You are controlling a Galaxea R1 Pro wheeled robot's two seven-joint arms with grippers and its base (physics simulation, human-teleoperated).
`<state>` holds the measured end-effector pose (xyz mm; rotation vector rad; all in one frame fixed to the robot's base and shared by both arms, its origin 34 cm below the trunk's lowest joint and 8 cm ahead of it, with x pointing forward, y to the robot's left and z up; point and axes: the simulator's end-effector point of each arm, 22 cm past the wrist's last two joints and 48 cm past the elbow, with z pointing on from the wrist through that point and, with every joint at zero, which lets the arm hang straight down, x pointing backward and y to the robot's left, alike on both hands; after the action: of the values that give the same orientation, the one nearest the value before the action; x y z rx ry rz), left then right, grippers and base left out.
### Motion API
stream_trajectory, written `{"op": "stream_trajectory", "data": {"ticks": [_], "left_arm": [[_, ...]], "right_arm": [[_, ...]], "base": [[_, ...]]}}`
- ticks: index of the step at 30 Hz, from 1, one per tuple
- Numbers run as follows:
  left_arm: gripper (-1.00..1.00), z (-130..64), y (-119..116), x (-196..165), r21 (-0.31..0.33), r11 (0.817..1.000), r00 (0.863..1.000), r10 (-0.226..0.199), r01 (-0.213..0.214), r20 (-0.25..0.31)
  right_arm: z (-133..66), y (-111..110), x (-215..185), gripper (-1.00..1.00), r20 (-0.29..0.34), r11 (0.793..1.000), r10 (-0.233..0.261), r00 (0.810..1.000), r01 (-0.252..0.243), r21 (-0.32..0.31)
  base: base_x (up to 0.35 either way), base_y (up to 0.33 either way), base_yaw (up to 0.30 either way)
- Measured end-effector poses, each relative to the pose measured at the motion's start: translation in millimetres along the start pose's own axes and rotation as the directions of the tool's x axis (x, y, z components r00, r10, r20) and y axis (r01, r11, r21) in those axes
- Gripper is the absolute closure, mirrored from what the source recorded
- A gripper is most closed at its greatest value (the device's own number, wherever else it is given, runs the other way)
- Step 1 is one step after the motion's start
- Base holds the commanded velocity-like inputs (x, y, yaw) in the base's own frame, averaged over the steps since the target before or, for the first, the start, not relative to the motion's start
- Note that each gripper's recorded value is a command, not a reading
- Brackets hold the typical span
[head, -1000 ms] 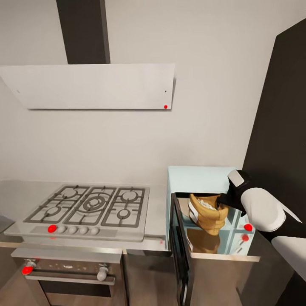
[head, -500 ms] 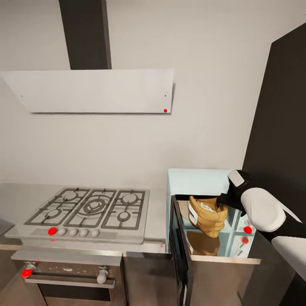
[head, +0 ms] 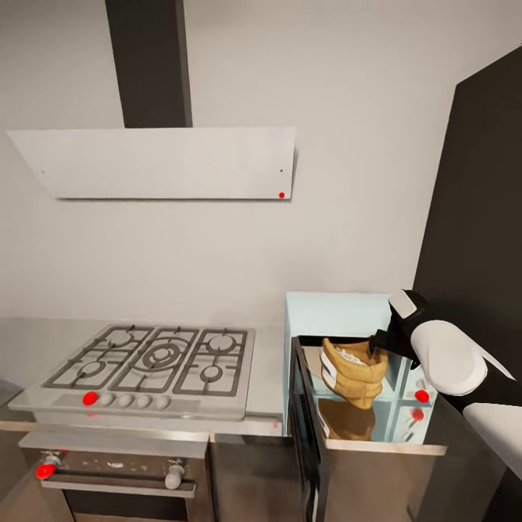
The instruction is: In the kitchen, take the popcorn bag from the countertop, put it into the microwave, and heat it until the popcorn is cooked so the cooked popcorn ends up inside the bag.
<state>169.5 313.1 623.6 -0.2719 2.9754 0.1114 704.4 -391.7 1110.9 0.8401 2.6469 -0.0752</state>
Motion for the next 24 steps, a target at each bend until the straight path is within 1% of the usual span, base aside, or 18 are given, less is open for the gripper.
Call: {"op": "stream_trajectory", "data": {"ticks": [4, 13, 15, 17, 19, 20, 22, 24], "left_arm": [[-1.0, 0.0, -1, -2, 0.001, 1.0, 1.0, -0.001, 0.001, 0.005], [-1.0, 0.0, -1, -8, 0.004, 1.0, 1.0, -0.002, 0.002, 0.019], [-1.0, -0.1, -1, -8, 0.003, 1.0, 1.0, -0.002, 0.002, 0.021], [-1.0, -0.1, -1, -9, 0.003, 1.0, 1.0, -0.002, 0.002, 0.022], [-1.0, -0.2, -1, -9, 0.003, 1.0, 1.0, -0.002, 0.002, 0.022], [-1.0, -0.2, -1, -9, 0.003, 1.0, 1.0, -0.002, 0.002, 0.022], [-1.0, 0.0, -2, -8, 0.004, 1.0, 1.0, -0.002, 0.002, 0.02], [-1.0, 0.0, -1, -8, 0.004, 1.0, 1.0, -0.002, 0.002, 0.02]], "right_arm": [[-3.5, 0, -1, -1.0, 0.005, 1.0, 0.001, 1.0, -0.001, -0.003], [-12.1, 1, -3, -1.0, 0.018, 1.0, 0.005, 1.0, -0.004, -0.017], [-13.4, 13, -3, -1.0, 0.02, 0.997, 0.006, 1.0, -0.005, -0.072], [-15.6, 30, -3, -1.0, 0.021, 0.989, 0.006, 1.0, -0.003, -0.15], [-20.3, 52, -4, -1.0, 0.022, 0.968, 0.006, 1.0, 0.0, -0.249], [-23.4, 63, -4, -1.0, 0.022, 0.954, 0.005, 1.0, 0.002, -0.299], [-25.3, 70, -4, -1.0, 0.024, 0.944, 0.002, 1.0, 0.006, -0.331], [-25.7, 72, -4, -1.0, 0.024, 0.942, 0.001, 1.0, 0.008, -0.337]], "base": [[-0.064, 0.0, 0.0], [-0.285, 0.0, 0.0], [-0.064, 0.0, 0.0], [-0.024, 0.0, 0.0], [-0.006, 0.0, 0.0], [-0.023, 0.0, 0.0], [-0.178, 0.0, 0.0], [-0.291, 0.0, 0.0]]}}
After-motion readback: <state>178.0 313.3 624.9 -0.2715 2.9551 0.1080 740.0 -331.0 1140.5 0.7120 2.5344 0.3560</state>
